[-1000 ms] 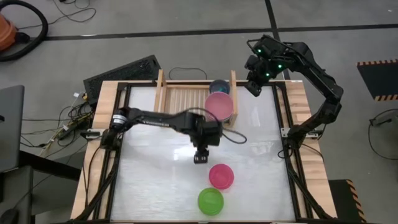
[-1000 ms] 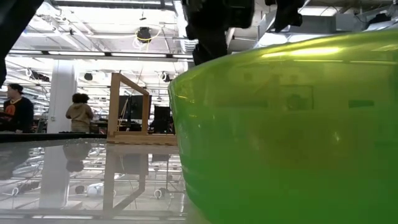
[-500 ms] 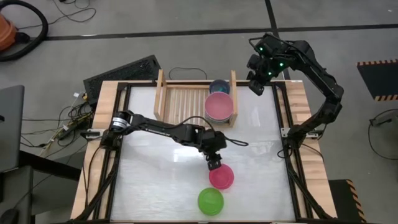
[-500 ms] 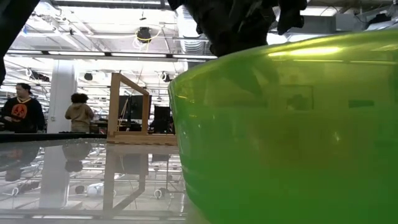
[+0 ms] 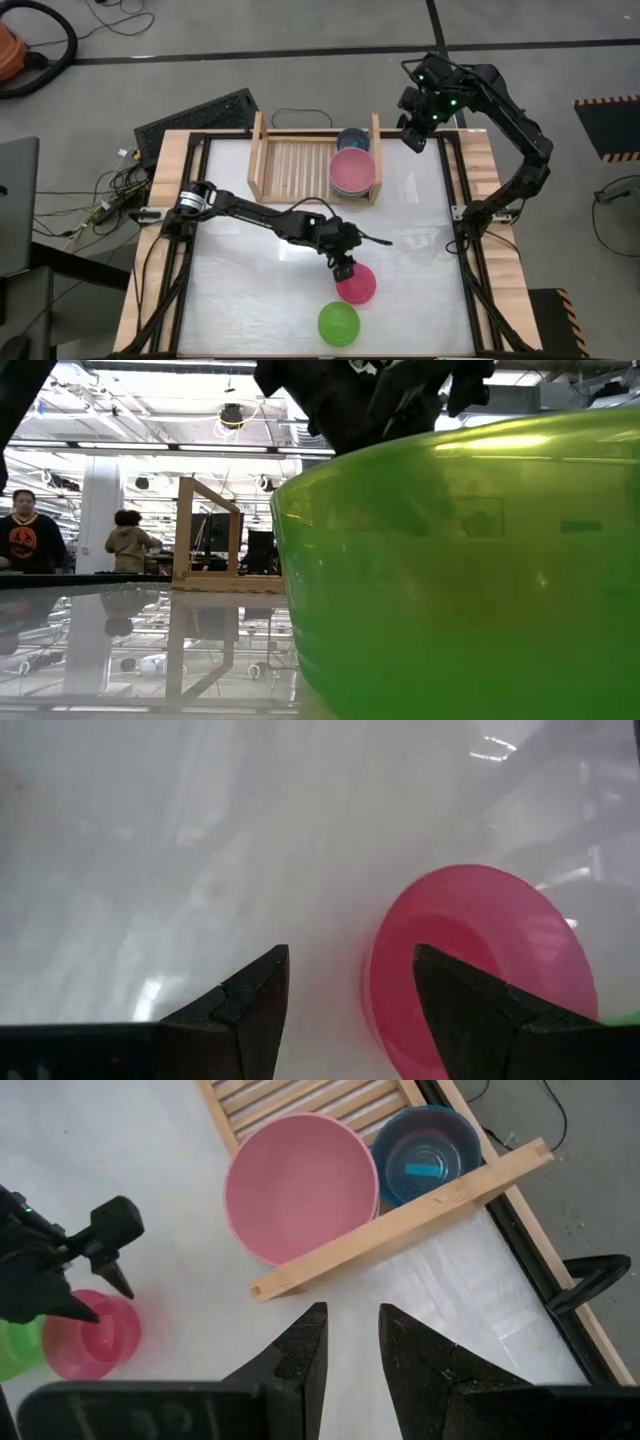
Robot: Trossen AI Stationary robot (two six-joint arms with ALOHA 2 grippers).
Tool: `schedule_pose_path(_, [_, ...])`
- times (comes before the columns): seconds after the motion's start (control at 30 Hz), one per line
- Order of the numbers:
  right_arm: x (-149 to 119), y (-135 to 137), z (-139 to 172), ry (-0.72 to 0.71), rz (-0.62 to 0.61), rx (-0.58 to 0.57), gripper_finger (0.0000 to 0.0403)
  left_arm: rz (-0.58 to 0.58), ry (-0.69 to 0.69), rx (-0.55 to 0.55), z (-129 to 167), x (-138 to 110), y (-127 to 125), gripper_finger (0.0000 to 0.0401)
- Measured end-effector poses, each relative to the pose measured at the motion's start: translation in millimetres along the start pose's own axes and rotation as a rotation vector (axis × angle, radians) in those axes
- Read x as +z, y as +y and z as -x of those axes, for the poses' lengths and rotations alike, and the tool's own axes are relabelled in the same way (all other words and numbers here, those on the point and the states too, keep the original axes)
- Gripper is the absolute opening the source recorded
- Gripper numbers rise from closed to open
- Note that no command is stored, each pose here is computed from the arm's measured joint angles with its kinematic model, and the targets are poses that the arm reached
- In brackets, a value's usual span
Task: Place and stack bowls onto a shelf
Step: Stack the light pink bowl on top of the light blue bowl on the shelf
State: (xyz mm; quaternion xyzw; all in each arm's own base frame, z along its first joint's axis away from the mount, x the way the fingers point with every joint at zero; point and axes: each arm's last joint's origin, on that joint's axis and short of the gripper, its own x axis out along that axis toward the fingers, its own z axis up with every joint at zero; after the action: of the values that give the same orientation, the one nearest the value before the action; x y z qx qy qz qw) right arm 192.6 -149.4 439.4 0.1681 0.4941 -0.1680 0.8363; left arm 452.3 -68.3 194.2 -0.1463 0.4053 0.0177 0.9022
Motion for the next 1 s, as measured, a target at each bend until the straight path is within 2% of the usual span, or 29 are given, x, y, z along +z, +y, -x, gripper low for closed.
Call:
schedule_pose_path(0.13, [0, 0, 0, 0.000, -0.001, 0.000, 0.0119, -0.027, 0.016, 0.010, -11, -8, -4, 0.0199])
schedule_pose_path(0.2, [0, 0, 0, 0.000, -0.001, 0.000, 0.0119, -0.022, 0.041, -0.023, -24, -15, -5, 0.0199])
schedule_pose_path(0.37, [0, 0, 0, -0.003, -0.003, 0.001, 0.0119, -0.001, 0.081, -0.015, -31, -19, 0, 0.0188])
schedule_pose_path(0.47, [0, 0, 0, -0.004, -0.002, 0.004, 0.0119, -0.004, 0.135, -0.008, -37, -26, 4, 0.0150])
schedule_pose_path(0.63, [0, 1, 0, -0.003, -0.002, 0.008, 0.0119, 0.005, 0.192, -0.002, -47, -36, 6, 0.0037])
schedule_pose_path(0.7, [0, 1, 0, -0.004, -0.008, 0.008, 0.0119, 0.034, 0.211, -0.003, -47, -36, 10, 0.0011])
schedule_pose_path(0.83, [0, 1, 0, -0.004, -0.009, 0.008, 0.0119, 0.039, 0.235, -0.008, -34, -31, 14, 0.0003])
schedule_pose_path(1.0, [0, -1, 0, -0.005, -0.022, 0.005, 0.0119, 0.062, 0.168, -0.023, 16, 0, 24, 0.0001])
